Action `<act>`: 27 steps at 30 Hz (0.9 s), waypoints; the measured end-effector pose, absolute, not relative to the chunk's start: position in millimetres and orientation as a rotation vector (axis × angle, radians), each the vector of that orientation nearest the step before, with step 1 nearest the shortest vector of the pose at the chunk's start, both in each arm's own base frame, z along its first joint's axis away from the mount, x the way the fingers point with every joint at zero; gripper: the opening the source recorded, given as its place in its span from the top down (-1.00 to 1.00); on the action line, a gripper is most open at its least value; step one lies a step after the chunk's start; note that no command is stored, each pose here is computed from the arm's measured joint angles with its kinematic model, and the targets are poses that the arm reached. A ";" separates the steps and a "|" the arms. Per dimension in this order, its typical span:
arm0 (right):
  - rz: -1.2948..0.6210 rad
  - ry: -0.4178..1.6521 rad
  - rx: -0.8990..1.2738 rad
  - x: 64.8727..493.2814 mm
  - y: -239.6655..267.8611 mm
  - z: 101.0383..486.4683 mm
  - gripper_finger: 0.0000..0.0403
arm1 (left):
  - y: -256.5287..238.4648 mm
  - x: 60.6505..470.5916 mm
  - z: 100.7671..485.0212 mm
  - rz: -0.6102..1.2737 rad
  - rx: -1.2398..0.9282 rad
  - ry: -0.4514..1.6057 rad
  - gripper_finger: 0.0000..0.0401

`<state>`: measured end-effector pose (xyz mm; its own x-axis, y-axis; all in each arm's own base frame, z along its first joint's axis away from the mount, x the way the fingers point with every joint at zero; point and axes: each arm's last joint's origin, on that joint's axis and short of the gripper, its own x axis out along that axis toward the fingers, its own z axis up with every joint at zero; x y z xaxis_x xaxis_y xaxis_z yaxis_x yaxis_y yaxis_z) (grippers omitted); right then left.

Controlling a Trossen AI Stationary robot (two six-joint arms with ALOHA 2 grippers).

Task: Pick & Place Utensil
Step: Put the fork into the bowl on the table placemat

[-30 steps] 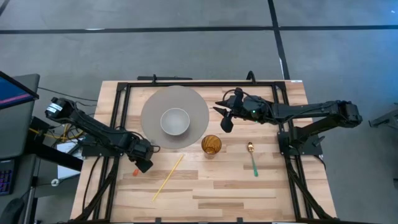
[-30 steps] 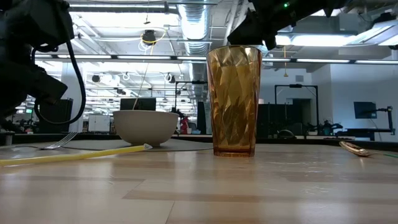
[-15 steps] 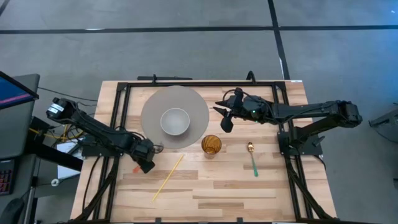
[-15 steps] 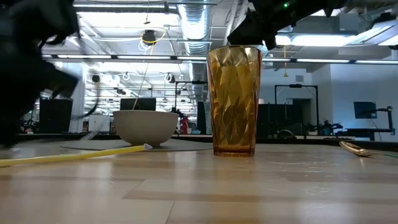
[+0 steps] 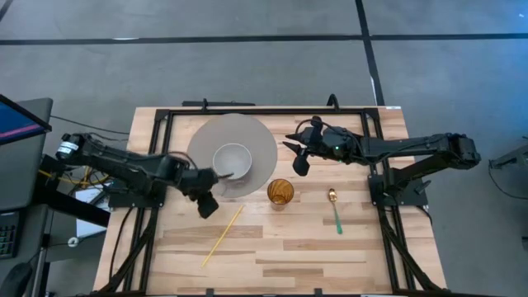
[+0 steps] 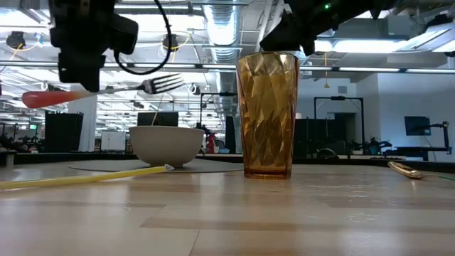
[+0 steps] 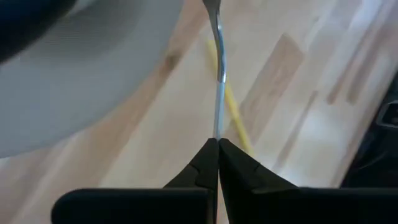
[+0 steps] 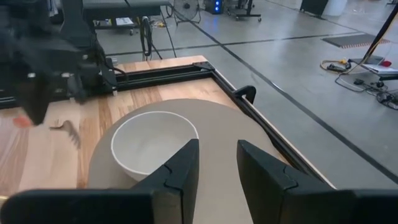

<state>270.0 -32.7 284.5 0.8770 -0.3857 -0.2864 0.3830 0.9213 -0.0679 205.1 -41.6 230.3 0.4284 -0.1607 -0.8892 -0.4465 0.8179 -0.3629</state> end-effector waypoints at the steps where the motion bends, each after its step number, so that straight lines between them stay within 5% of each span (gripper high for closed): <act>1: -0.401 0.301 -0.012 270.0 -32.7 284.5 0.49 | -35.8 204.7 232.7 0.197 -0.611 1.152 0.96; 11: -0.392 0.310 -0.070 270.1 -32.7 284.7 0.49 | 54.9 201.2 265.3 0.258 -0.782 1.092 0.96; 20: -0.392 0.313 -0.070 270.0 -32.7 284.5 0.49 | 97.8 210.7 235.6 0.191 -1.424 1.156 0.97; 27: -0.391 0.320 -0.070 269.8 -32.6 283.8 0.49 | 100.8 225.2 208.7 0.193 -1.487 1.272 0.97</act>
<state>269.8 -32.6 283.8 0.8751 -0.3852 -0.2930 0.3631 0.9228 -0.1287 225.2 100.8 208.7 0.4070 -0.5872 -0.6997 -0.7681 0.1946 -0.6101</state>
